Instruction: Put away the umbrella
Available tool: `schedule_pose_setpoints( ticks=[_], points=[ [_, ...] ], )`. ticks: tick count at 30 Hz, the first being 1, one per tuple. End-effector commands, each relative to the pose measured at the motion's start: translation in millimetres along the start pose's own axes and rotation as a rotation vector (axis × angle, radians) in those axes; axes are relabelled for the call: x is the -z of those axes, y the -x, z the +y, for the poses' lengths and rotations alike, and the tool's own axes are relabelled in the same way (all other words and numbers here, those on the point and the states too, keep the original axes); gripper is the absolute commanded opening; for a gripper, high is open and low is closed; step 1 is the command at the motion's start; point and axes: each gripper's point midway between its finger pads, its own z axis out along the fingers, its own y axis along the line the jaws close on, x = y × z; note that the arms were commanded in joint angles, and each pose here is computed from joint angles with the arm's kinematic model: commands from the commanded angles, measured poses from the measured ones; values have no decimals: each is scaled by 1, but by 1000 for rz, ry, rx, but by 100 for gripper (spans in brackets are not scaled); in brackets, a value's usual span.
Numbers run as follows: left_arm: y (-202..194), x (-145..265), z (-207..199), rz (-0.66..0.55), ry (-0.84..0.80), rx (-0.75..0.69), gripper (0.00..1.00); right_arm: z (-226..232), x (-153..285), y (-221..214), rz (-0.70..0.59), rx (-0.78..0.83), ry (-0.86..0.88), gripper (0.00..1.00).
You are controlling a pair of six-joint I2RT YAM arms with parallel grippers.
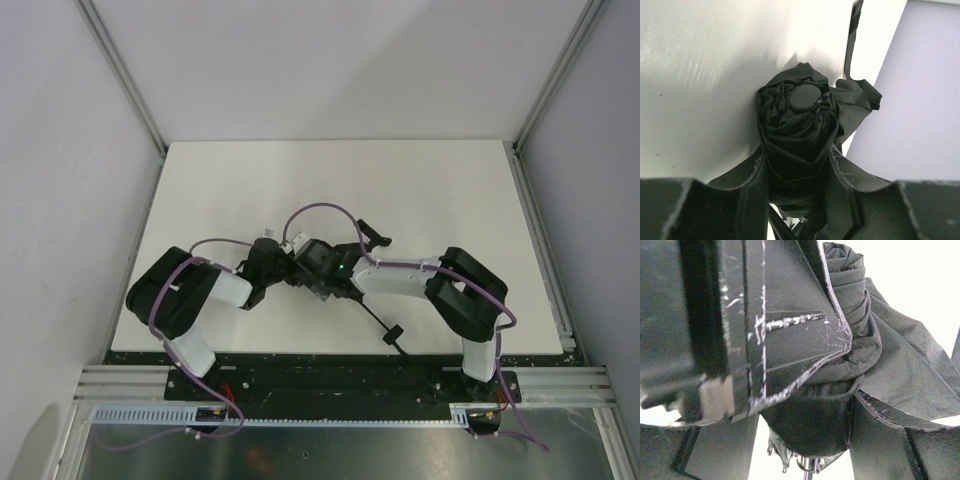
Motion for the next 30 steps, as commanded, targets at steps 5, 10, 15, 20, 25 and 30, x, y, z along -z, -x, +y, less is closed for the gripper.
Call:
schedule_pose_setpoints(
  ticks=[5, 10, 15, 20, 25, 30],
  points=[
    [-4, 13, 74, -9, 296, -18, 0, -18, -31, -30, 87, 60, -180, 31],
    [-4, 12, 67, 1, 279, -28, 2, -4, -40, -48, 143, 26, -51, 4],
    [-1, 14, 55, -2, 245, -61, 48, 14, -39, -59, 177, -65, 151, 0],
    [3, 16, 43, -15, 210, -99, 95, 28, -31, -56, 161, -217, 394, 0],
    [1, 14, 51, -5, 233, -91, 99, 30, -24, -46, 129, -352, 571, 0],
    [-4, 11, 72, 13, 289, -56, 97, 25, -17, -31, 72, -467, 711, 0]
  ],
)
